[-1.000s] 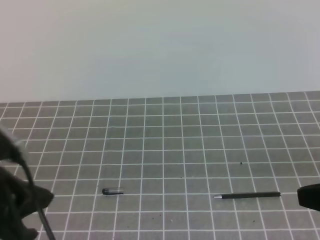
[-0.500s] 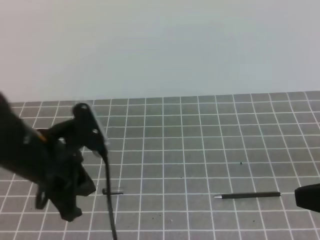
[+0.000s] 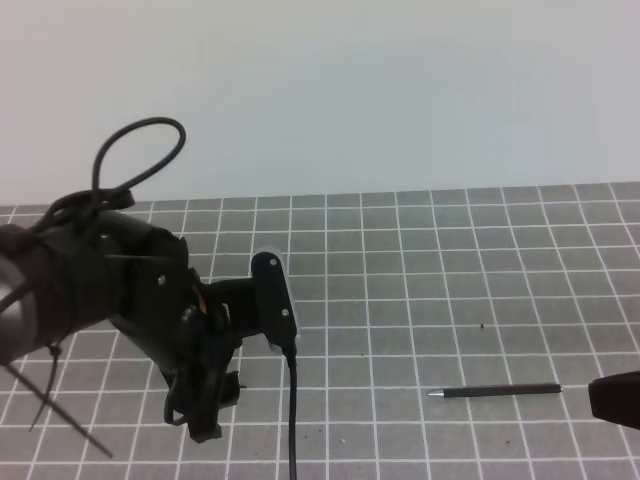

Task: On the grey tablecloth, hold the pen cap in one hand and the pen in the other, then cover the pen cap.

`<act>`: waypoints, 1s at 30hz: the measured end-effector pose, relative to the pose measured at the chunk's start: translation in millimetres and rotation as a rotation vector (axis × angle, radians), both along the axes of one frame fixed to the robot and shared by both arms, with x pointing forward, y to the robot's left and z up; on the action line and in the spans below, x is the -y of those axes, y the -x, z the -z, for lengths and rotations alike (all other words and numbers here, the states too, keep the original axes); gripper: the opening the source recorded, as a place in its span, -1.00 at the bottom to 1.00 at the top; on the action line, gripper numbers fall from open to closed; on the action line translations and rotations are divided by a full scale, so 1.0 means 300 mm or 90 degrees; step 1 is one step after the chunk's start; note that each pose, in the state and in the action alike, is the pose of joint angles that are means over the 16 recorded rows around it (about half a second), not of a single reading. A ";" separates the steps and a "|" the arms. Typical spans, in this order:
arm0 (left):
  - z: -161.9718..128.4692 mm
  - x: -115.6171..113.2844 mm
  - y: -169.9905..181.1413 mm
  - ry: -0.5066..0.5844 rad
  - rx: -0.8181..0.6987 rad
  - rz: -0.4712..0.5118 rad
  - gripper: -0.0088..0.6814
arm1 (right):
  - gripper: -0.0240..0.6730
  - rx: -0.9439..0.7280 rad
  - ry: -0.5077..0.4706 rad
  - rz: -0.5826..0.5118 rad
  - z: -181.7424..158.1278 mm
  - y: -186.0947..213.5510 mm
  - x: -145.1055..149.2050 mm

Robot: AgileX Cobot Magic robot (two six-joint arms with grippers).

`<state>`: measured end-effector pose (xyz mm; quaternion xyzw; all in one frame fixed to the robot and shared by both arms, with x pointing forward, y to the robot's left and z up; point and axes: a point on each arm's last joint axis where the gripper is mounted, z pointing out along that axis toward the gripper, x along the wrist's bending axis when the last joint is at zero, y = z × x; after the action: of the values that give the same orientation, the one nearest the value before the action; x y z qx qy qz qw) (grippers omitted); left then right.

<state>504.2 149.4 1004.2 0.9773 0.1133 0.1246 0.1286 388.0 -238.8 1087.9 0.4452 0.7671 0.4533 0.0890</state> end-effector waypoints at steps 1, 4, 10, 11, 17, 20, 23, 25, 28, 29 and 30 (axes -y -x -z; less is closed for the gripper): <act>0.013 0.005 -0.006 -0.003 -0.001 0.002 0.03 | -0.94 0.000 0.000 -0.001 0.000 0.000 0.000; 0.048 0.016 -0.021 -0.012 -0.005 0.006 0.06 | -0.94 -0.002 0.000 -0.002 0.000 0.001 -0.001; 0.096 0.027 -0.046 -0.021 -0.002 0.009 0.06 | -0.94 -0.005 0.000 -0.006 0.002 0.003 -0.002; 0.101 0.028 -0.049 -0.022 -0.001 0.009 0.06 | -0.94 -0.006 0.000 -0.007 0.002 0.004 -0.002; 0.114 0.031 -0.058 -0.020 0.001 0.002 0.06 | -0.94 -0.012 -0.002 -0.012 0.004 0.007 -0.003; 0.115 0.031 -0.059 -0.021 0.003 0.000 0.06 | -0.94 -0.016 -0.004 -0.016 0.004 0.009 -0.005; 0.115 0.029 -0.060 -0.026 0.005 0.003 0.06 | -0.94 -0.021 -0.006 -0.021 0.005 0.012 -0.007; 0.115 0.027 -0.061 -0.031 0.008 0.006 0.06 | -0.94 -0.024 -0.008 -0.024 0.005 0.014 -0.008; 0.116 0.026 -0.065 -0.037 0.015 0.013 0.06 | -0.94 -0.029 -0.011 -0.028 0.005 0.017 -0.010; 0.118 0.026 -0.066 -0.039 0.018 0.016 0.06 | -0.94 -0.030 -0.012 -0.030 0.005 0.017 -0.011; 0.120 0.026 -0.068 -0.041 0.021 0.019 0.06 | -0.94 -0.032 -0.013 -0.032 0.005 0.018 -0.011</act>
<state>524.7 141.7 968.4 0.9803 0.0928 0.1423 0.1005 382.5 -235.4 1086.3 0.4380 0.7755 0.4515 0.0539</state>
